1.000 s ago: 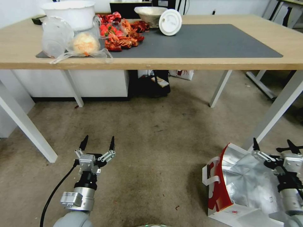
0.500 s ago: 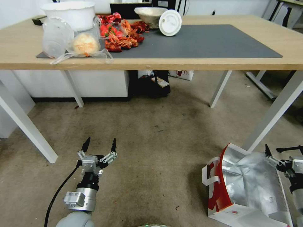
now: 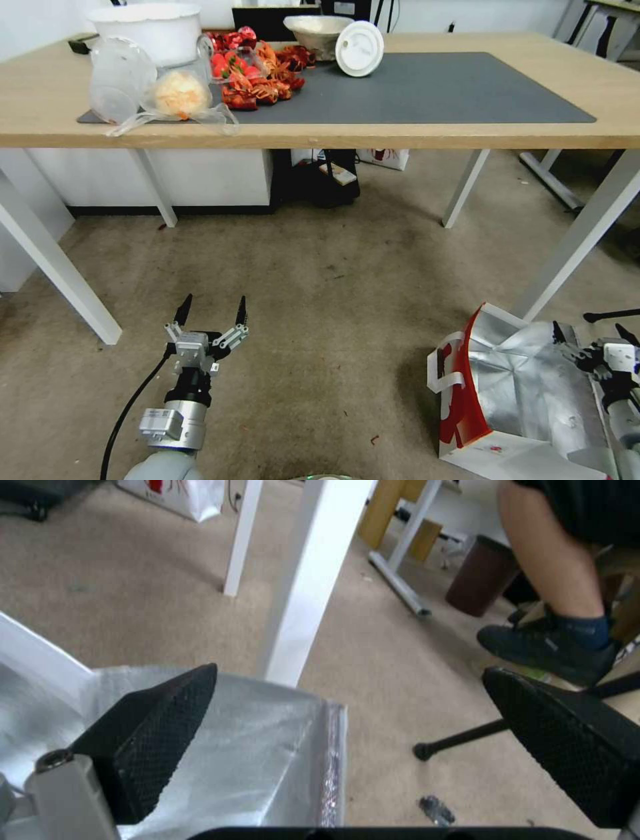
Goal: Pick up the food delivery bag from the floor and place it on the table.
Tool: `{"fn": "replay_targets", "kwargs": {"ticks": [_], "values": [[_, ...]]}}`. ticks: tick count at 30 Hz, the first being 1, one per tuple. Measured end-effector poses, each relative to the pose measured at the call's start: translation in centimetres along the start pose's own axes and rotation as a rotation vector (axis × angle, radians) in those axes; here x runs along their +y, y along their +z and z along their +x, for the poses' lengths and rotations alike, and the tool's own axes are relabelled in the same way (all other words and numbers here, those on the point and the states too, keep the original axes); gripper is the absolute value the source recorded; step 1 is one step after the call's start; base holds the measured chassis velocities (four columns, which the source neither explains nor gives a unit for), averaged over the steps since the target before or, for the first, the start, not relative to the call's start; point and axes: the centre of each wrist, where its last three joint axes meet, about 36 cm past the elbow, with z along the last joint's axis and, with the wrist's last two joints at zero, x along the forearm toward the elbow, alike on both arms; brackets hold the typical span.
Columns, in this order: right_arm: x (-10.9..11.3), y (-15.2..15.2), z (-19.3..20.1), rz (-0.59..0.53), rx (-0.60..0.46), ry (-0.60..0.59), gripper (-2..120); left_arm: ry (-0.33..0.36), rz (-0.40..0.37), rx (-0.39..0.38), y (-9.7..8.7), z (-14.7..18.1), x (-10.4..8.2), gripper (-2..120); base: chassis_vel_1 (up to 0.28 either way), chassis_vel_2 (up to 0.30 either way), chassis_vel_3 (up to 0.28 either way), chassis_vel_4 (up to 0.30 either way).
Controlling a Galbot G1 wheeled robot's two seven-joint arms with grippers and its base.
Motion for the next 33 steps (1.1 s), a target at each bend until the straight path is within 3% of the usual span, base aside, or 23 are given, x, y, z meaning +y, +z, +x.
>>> {"fn": "replay_targets", "kwargs": {"ticks": [5,9,33], "values": [[0.1,0.9,-0.7,-0.015,0.030,-0.014,98,-0.001,-0.003,0.002,0.2,0.0,0.1,99,0.000,0.000,0.000,0.000],[0.3,1.5,-0.9,-0.021,0.050,-0.026,89,-0.003,-0.004,0.000,0.2,-0.1,0.2,99,0.000,0.000,0.000,0.000],[1.7,2.9,-0.8,-0.057,0.099,-0.038,0,-0.016,-0.010,-0.002,0.5,-0.5,0.8,99,0.000,0.000,0.000,0.000]]}}
